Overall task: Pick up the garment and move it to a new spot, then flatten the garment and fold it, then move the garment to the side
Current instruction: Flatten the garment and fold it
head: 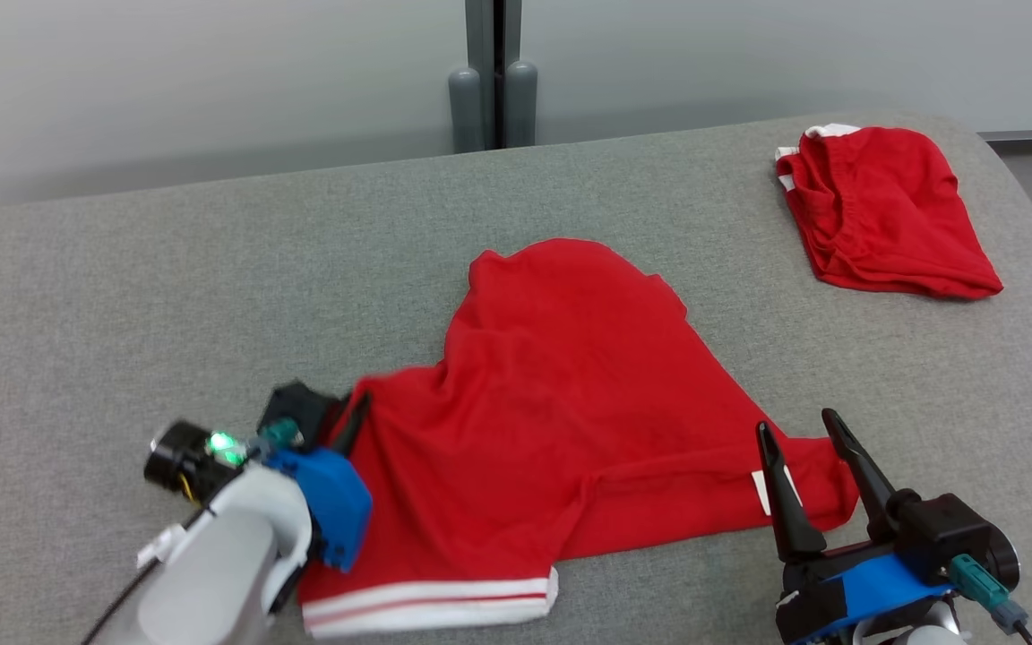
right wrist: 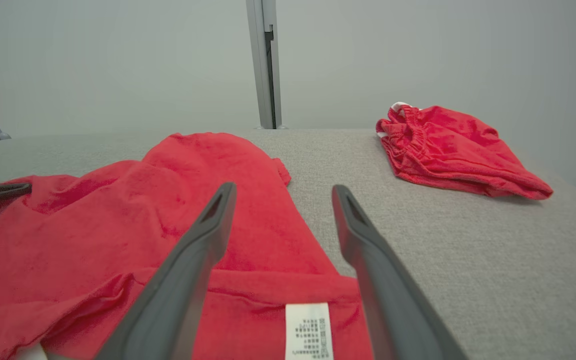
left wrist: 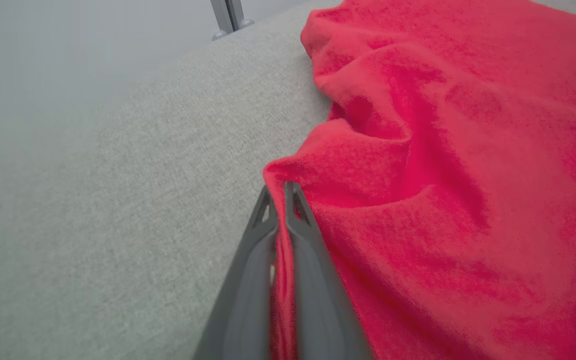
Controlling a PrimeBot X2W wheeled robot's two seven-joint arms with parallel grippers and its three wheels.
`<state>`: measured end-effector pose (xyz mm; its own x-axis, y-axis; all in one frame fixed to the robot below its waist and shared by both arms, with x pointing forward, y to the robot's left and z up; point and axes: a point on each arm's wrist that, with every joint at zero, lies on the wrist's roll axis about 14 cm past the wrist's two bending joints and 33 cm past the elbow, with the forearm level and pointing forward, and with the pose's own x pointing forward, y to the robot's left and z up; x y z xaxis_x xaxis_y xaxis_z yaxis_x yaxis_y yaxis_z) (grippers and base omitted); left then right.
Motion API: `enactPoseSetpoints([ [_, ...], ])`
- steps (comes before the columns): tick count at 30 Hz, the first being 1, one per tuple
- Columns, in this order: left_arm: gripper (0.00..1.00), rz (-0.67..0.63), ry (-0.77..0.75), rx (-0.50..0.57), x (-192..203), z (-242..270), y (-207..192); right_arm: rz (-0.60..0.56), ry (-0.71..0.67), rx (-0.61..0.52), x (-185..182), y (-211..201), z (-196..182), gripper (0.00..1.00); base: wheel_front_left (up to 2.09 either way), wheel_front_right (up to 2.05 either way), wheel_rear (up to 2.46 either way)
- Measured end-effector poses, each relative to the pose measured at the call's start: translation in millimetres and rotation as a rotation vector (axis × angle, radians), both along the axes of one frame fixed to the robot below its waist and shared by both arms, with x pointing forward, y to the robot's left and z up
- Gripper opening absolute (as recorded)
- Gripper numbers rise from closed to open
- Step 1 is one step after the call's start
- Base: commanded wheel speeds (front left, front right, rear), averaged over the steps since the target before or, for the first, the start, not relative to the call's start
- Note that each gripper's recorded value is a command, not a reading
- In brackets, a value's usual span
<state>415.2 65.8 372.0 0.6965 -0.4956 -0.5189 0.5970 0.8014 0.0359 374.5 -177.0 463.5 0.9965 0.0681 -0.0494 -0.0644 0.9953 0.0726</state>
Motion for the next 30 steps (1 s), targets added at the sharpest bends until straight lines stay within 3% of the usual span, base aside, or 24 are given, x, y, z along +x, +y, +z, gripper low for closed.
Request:
enactPoseSetpoints([
  [10, 0.0, 0.065, -0.238, -0.075, 89.1, 75.7, 4.9, -0.013, -0.011, -0.009, 8.3, -5.2, 3.1, 1.0, 0.0, 0.0, 0.0],
  [15, 0.0, 0.079, -0.25, -0.07, 124.7, 79.2, 4.9, -0.048, -0.006, -0.02, 11.9, -18.1, 1.9, 1.0, 0.0, 0.0, 0.0],
  [21, 0.0, 0.085, -0.24, -0.086, 138.4, 67.3, 0.6, -0.074, 0.012, -0.01, 11.9, -26.1, -3.9, 1.0, 0.0, 0.0, 0.0],
  [22, 0.95, 0.085, -0.249, -0.088, 138.6, 67.0, 1.7, -0.075, 0.012, -0.006, 12.1, -26.3, -3.8, 1.0, 0.0, 0.0, 0.0],
  [23, 1.0, 0.089, -0.256, -0.093, 138.5, 67.2, 2.9, -0.076, 0.011, -0.003, 12.1, -26.3, -3.7, 1.0, 0.0, 0.0, 0.0],
  [30, 1.0, 0.137, -0.35, -0.167, 127.7, 97.3, 13.4, -0.067, -0.01, 0.013, 11.6, -22.1, 2.9, 1.0, 0.0, 0.0, 0.0],
])
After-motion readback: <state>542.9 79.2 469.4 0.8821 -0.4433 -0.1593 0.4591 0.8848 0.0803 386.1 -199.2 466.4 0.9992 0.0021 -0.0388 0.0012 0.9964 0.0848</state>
